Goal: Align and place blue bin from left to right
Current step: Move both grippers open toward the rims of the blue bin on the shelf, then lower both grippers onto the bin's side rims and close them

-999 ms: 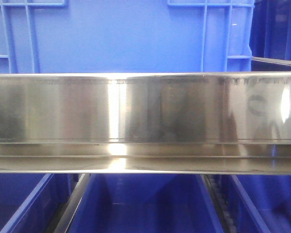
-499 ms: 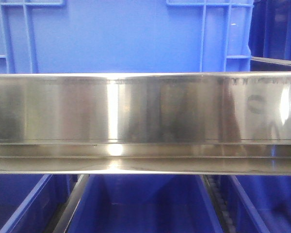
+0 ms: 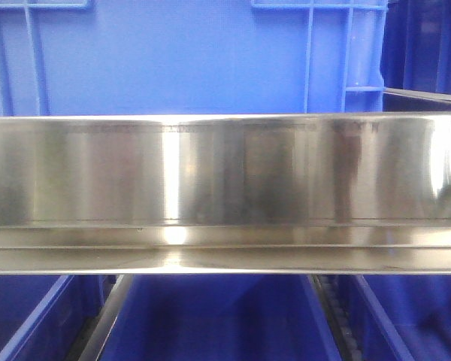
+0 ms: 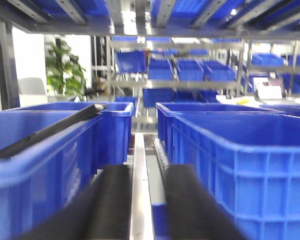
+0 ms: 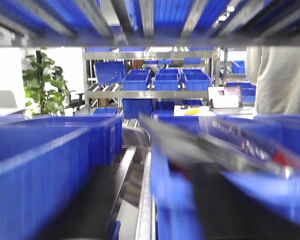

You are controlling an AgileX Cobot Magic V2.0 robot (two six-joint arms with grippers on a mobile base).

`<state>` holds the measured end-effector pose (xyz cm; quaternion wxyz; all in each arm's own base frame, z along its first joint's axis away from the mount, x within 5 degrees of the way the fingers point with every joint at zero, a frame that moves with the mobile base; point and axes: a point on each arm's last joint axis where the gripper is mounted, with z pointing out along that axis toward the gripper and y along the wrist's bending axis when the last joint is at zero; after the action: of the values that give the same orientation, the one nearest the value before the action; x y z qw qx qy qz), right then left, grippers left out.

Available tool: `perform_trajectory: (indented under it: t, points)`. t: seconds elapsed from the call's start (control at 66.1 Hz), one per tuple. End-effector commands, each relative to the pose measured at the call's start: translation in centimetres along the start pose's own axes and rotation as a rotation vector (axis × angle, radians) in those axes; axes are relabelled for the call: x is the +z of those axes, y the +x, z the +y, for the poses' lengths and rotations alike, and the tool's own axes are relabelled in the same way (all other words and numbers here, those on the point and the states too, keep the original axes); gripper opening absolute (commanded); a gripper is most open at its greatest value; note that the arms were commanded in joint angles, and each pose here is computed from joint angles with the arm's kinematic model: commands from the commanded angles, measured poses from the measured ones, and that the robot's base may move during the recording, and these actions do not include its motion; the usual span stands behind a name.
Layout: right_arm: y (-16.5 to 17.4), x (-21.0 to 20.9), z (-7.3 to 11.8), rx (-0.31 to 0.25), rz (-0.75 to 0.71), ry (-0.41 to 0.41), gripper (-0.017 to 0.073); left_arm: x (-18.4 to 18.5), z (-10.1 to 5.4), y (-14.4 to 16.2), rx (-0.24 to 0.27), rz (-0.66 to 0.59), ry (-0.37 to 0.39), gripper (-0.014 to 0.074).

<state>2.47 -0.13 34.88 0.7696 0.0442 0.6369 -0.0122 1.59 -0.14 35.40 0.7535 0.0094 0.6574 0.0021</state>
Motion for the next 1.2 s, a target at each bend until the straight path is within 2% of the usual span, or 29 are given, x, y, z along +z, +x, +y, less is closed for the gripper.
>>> perform_trajectory:
  t: [0.0,0.076,0.151,0.227,0.303,0.378,0.499,0.621,0.681,0.863,0.969,1.059,1.181]
  points:
    - [-1.9,0.9,0.1,0.009,0.008,-0.005,0.0449,0.8,0.0,-1.8,0.003,0.036,0.000,0.0306]
    - [-3.1,2.0,0.3,0.037,0.018,-0.015,0.0568,1.8,0.1,-3.4,0.003,0.040,0.000,0.0444]
    - [-3.9,3.1,0.4,0.038,0.055,-0.024,0.0561,3.3,0.1,-4.2,0.002,0.071,0.001,0.0535]
    - [-4.7,4.6,0.7,0.015,0.091,-0.058,0.0559,5.2,0.2,-5.1,0.000,0.111,0.002,0.0606]
    - [-5.5,6.3,1.3,0.016,0.118,-0.126,0.0559,6.9,0.0,-5.9,-0.012,0.160,0.024,0.0601]
    - [-6.4,7.8,2.2,0.002,0.162,-0.206,0.0559,8.6,-0.5,-6.5,-0.023,0.189,0.082,0.0601]
    - [-7.4,10.8,4.3,-0.009,0.312,-0.331,0.0559,11.4,-1.9,-7.5,-0.025,0.245,0.186,0.0601]
    - [-8.4,14.4,6.3,-0.033,0.454,-0.400,0.0559,14.8,-3.3,-8.7,-0.012,0.365,0.250,0.0601]
    - [-8.9,16.0,6.9,-0.043,0.509,-0.407,0.0559,17.0,-3.9,-9.0,-0.004,0.443,0.261,0.0601]
    - [-9.8,21.1,8.7,-0.020,0.665,-0.400,0.0559,22.8,-5.0,-11.1,-0.020,0.570,0.255,0.0601]
    - [-9.4,23.9,8.9,-0.050,0.797,-0.317,0.0559,26.0,-5.7,-10.7,-0.022,0.714,0.248,0.0601]
    - [-8.9,26.0,9.1,-0.076,0.878,-0.261,0.0559,28.3,-6.0,-10.1,0.005,0.842,0.234,0.0601]
    - [-8.0,28.8,10.0,-0.082,0.913,-0.254,0.0559,32.4,-6.2,-9.6,0.002,0.821,0.149,0.0601]
